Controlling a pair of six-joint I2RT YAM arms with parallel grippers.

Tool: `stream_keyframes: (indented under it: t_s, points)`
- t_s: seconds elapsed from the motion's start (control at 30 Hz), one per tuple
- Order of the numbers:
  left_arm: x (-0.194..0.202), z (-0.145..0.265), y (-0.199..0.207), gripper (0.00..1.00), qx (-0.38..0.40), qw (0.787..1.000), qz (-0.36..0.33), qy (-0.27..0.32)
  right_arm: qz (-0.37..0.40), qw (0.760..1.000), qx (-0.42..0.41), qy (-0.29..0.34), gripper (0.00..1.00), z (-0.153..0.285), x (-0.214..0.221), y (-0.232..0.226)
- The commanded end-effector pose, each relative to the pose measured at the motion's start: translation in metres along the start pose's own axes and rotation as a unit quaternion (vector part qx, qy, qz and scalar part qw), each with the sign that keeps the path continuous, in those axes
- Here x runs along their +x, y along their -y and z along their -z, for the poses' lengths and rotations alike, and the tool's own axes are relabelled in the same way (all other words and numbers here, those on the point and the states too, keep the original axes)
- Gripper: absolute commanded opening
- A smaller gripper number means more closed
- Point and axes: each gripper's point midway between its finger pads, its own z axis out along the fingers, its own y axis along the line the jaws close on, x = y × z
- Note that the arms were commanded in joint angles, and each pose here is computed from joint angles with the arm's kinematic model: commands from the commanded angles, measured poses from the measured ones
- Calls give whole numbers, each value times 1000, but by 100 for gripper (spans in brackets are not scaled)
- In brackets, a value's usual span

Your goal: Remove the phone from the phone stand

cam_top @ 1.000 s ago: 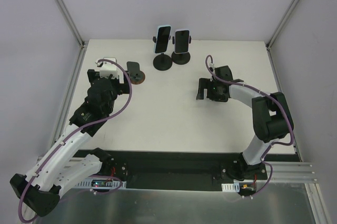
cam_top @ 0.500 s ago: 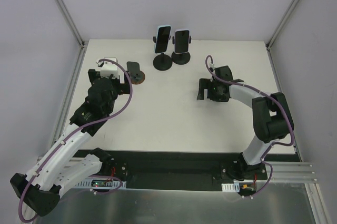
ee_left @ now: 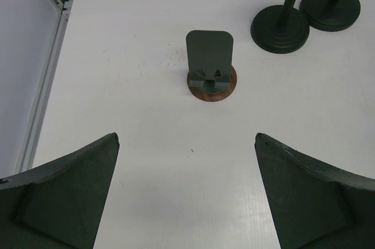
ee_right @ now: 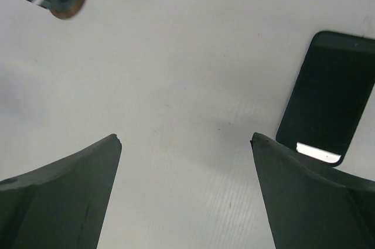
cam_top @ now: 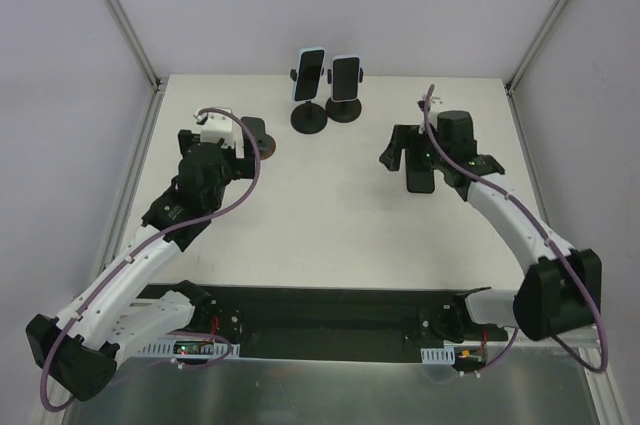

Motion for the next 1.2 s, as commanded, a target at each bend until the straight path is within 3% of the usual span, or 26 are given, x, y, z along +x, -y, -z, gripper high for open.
stream_keyframes:
  t_s: [0.0,0.27,0.47,0.7,1.17]
  points:
    - [1,-8,13,99,19,999,30,-11,23,997,-18,75,96,63,-25,-21]
    - [7,-42,32,99,25,996,64,-57,55,965,17,254,96,178,-33,-21]
    - [20,-90,21,99,37,989,98,-108,79,948,58,302,96,226,-9,-6]
    - [12,-138,29,99,86,988,62,-114,136,945,119,272,96,250,11,13]
    - [37,-201,40,99,124,979,41,-156,132,903,174,370,96,251,25,44]
